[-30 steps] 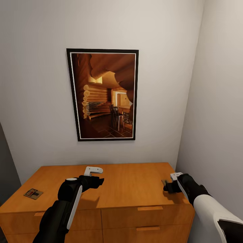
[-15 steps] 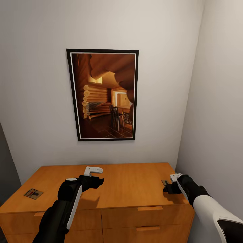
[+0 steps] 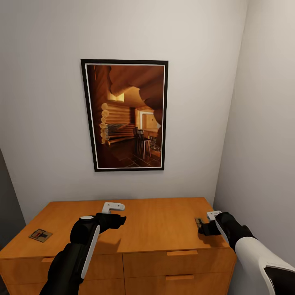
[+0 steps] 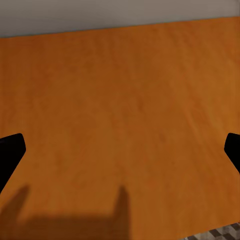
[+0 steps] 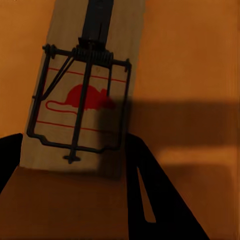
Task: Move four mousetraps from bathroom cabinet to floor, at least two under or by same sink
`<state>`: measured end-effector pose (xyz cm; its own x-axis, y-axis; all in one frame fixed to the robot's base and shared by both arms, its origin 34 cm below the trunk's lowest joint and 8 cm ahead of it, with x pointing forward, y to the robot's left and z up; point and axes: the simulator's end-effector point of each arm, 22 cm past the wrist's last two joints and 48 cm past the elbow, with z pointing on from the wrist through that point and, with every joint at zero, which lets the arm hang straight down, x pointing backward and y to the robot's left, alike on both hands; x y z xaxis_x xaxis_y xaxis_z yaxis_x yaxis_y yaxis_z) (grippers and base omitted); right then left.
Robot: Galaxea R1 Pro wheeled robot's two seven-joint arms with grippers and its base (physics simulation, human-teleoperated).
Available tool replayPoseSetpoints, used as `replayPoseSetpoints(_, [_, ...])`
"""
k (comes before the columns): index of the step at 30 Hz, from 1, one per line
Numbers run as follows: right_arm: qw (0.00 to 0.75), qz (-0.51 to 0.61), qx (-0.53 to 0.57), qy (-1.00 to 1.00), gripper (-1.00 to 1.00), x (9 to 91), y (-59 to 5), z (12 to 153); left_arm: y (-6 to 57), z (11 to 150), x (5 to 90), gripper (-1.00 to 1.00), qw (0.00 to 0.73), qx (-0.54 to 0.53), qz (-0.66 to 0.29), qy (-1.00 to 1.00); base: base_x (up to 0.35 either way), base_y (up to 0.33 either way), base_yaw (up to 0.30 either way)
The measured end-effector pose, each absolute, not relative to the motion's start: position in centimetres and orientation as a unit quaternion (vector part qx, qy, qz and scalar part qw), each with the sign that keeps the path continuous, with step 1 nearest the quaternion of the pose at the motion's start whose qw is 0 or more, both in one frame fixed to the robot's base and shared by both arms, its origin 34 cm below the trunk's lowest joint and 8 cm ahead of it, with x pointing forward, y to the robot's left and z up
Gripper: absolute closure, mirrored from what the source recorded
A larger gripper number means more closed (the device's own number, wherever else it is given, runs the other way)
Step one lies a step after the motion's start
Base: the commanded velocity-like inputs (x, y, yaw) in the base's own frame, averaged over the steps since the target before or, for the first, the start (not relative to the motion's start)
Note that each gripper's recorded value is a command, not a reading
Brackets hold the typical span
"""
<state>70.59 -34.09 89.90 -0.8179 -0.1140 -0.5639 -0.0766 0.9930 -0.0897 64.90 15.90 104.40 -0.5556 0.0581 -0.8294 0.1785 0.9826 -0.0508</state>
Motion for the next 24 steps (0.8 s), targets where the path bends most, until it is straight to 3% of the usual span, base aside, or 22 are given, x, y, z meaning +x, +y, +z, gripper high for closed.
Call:
replayPoseSetpoints(17, [0.295, -0.027, -0.046, 0.954, 1.00, 70.5, -34.2, 89.9, 15.9, 104.4, 64.9, -1.00, 0.467, 0.067, -0.065, 0.880, 0.000, 0.000, 0.000])
replayPoseSetpoints(24, [0.356, -0.053, -0.006, 0.933, 1.00, 73.6, -36.8, 100.8, 16.0, 104.4, 64.9, -1.00, 0.467, 0.066, -0.064, 0.879, 0.000, 0.000, 0.000])
